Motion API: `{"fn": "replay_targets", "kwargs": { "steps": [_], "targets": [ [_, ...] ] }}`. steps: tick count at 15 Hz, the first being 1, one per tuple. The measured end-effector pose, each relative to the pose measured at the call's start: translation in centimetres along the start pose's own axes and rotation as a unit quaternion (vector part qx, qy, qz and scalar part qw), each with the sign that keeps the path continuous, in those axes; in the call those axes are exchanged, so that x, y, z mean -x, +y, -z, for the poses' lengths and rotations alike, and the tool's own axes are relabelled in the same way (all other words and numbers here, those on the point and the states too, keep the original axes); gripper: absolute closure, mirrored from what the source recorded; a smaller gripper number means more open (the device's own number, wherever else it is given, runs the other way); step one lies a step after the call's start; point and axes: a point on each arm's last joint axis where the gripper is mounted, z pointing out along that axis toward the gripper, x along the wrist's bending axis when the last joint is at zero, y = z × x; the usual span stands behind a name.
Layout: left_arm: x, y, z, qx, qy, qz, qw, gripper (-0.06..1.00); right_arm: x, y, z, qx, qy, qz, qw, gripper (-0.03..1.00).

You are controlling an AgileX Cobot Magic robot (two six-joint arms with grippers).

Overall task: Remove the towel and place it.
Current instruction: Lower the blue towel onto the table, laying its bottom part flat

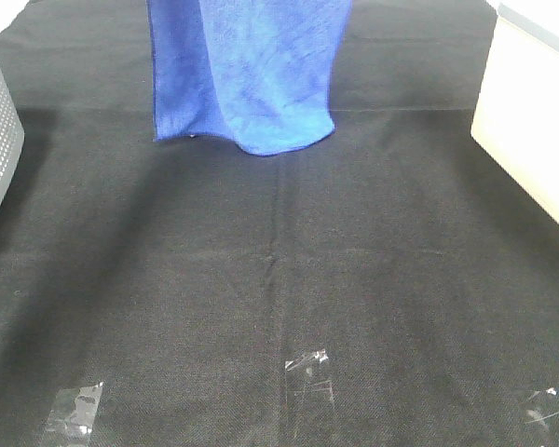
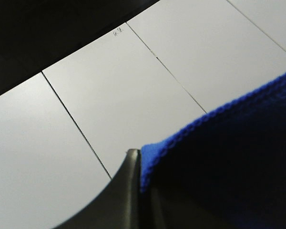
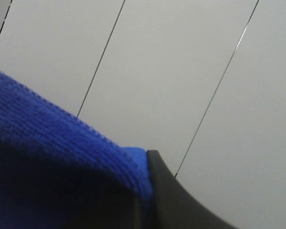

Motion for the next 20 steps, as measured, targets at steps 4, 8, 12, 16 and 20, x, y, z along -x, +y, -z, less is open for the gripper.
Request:
{"fn": "replay_targets", "kwargs": {
  "steps": [4, 8, 12, 16, 20],
  "targets": [
    [0.5, -0.5, 0.0, -0.044, -0.007, 0.034, 0.998, 0.94, -0.2, -0.2, 0.4, -0.055, 0.031, 0.000, 0.998, 0.97],
    [2.8, -1.5, 0.3, -0.193, -0.030, 0.083, 0.977, 0.94, 1.3, 1.3, 2.0, -0.131, 0.066, 0.003, 0.989, 0.97],
    [3.9, 0.5, 1.1, -0.330, -0.095, 0.094, 0.934, 0.94, 2.8, 2.6, 4.0, -0.208, 0.098, 0.005, 0.973, 0.97],
    [3.4, 4.0, 3.0, -0.441, -0.208, 0.125, 0.864, 0.94, 2.8, 4.4, 6.5, -0.274, 0.160, -0.038, 0.948, 0.97],
    [1.5, 5.8, 4.9, -0.528, -0.247, 0.120, 0.804, 0.94, 1.8, 4.4, 9.0, -0.368, 0.250, -0.071, 0.893, 0.97]
  ]
}}
